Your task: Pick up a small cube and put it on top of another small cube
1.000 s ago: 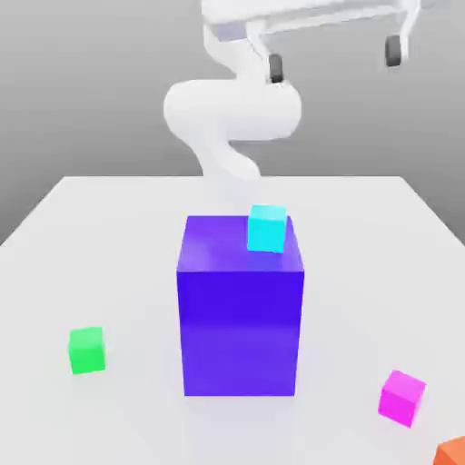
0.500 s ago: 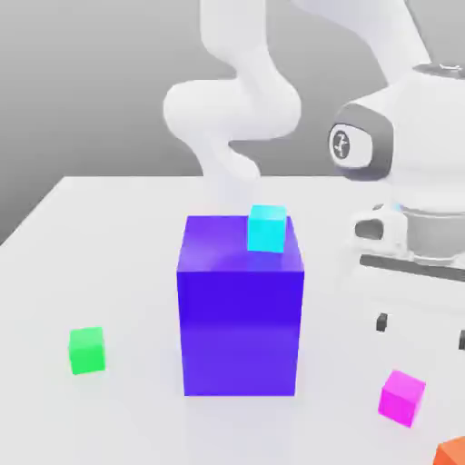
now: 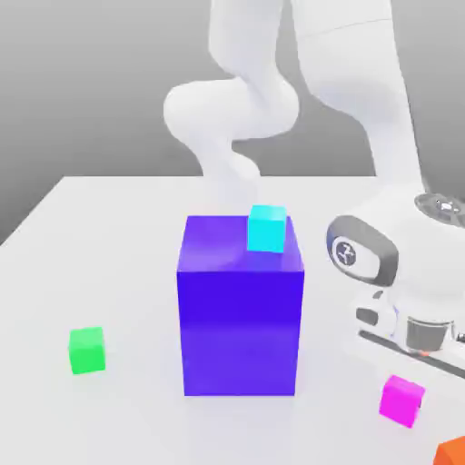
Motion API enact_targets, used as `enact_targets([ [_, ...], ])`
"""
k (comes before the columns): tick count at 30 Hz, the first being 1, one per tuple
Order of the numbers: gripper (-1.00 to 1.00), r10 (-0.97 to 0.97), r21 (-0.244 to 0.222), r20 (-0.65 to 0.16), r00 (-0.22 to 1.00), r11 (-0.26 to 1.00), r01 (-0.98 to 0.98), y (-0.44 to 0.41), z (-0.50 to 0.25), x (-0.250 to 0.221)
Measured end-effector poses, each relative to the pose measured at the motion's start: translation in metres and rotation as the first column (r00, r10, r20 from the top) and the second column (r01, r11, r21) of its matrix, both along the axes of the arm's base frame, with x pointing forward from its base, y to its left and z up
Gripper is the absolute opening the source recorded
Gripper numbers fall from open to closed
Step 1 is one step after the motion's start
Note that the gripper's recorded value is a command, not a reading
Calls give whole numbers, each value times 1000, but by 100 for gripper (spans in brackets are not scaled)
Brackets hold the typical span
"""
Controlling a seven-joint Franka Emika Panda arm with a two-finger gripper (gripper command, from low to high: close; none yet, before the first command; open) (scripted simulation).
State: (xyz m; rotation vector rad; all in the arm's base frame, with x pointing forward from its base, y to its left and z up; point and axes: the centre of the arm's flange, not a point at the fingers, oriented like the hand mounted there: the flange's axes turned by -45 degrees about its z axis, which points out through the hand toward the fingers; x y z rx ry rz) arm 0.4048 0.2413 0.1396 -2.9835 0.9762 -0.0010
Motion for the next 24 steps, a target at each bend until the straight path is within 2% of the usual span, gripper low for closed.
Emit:
enact_targets([
  [4,-100,1,-1,-1,1000,1000,-1,0,45,0],
  [8,-100,56,-24,-35,998,998,-57,-15,53,36],
  [11,-100,44,-39,-41,998,998,-45,-77,62,62],
  [15,-100,-10,-49,-38,999,999,9,-177,76,70],
  [20,-100,-94,-48,-37,995,995,92,-305,91,45],
  [24,-100,-257,-29,-32,966,966,256,-445,103,-29],
])
